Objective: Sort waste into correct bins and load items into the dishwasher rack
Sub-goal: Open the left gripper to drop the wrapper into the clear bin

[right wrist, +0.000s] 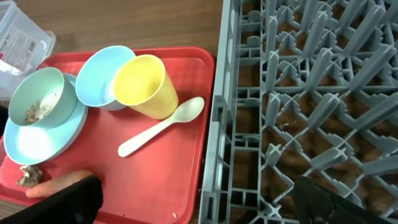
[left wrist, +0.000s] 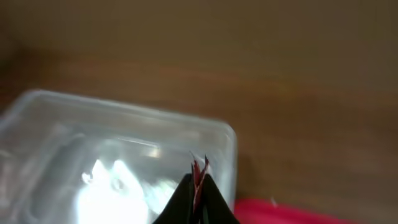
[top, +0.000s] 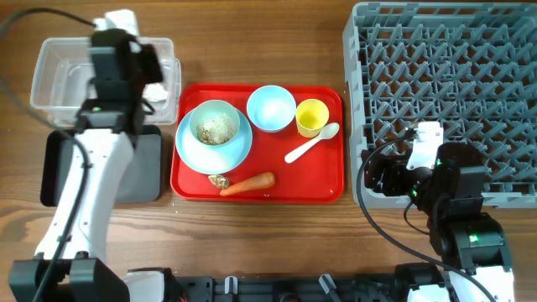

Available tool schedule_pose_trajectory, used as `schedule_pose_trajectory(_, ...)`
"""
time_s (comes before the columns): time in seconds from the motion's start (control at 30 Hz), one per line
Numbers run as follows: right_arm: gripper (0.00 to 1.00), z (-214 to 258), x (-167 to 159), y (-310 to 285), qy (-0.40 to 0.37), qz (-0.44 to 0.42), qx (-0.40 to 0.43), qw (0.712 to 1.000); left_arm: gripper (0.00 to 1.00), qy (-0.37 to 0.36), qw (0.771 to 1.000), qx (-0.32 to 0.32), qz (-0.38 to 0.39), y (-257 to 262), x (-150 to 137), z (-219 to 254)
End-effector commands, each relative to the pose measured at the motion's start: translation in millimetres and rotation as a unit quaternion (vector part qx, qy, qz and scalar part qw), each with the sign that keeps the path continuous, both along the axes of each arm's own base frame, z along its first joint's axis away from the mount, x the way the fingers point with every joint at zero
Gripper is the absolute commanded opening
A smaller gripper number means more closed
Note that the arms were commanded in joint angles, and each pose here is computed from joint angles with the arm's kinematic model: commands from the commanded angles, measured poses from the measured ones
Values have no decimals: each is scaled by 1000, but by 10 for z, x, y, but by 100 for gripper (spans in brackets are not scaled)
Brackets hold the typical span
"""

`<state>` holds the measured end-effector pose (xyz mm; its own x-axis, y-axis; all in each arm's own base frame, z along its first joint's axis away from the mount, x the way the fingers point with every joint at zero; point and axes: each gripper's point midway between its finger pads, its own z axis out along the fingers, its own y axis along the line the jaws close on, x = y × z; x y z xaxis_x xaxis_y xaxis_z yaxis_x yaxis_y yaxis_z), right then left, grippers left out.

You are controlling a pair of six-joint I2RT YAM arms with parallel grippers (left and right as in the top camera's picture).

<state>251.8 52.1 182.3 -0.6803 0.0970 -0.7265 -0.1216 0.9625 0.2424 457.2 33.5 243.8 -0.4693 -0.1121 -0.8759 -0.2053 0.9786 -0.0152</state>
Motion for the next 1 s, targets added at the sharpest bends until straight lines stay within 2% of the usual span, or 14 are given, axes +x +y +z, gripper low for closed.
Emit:
schedule_pose_trajectory(0.0, 100, 130, 22, 30, -14, 2, 10, 1000, 5, -37, 999, -14, 38, 382, 143, 85)
schedule_pose_trajectory(0.2, 100, 125, 21, 30, -13, 2, 10, 1000, 8, -43, 998, -13, 51, 545, 424, -212)
schedule_pose_trajectory(0.27, 100, 128, 23, 29, -13, 2, 10, 1000, 17, -37, 998, -13, 51, 553, 491, -345)
schedule_pose_trajectory(0.33, 100, 127, 22, 30, -13, 2, 10, 1000, 42, -19, 998, -14, 51, 560, 529, -532)
schedule_pose_trajectory(0.37, 100, 129, 23, 30, -14, 2, 10, 1000, 43, -12, 998, -15, 51, 561, 538, -602)
schedule_pose_trajectory(0.43, 100, 129, 24, 29, -14, 2, 10, 1000, 60, -5, 999, -15, 51, 562, 547, -672)
schedule_pose_trajectory(0.5, 100, 129, 25, 29, -14, 2, 10, 1000, 66, -14, 998, -15, 51, 560, 556, -606)
schedule_pose_trajectory(0.63, 100, 129, 24, 29, -13, 2, 11, 1000, 67, -38, 999, -22, 29, 434, 459, -267)
schedule_pose_trajectory(0.73, 100, 117, 31, 29, -11, 2, 10, 1000, 69, -23, 993, -72, -90, -231, 271, -81)
schedule_pose_trajectory(0.83, 100, 75, 40, 31, -2, 2, 10, 1000, 73, 46, 972, -119, -196, -942, -18, -235)
schedule_pose_trajectory(0.9, 100, 32, 54, 32, 7, 2, 9, 1000, 75, 111, 956, -127, -240, -1381, -276, -434)
schedule_pose_trajectory(0.97, 100, -5, 64, 32, 15, 1, 9, 1000, 80, 143, 946, -125, -264, -1706, -455, -532)
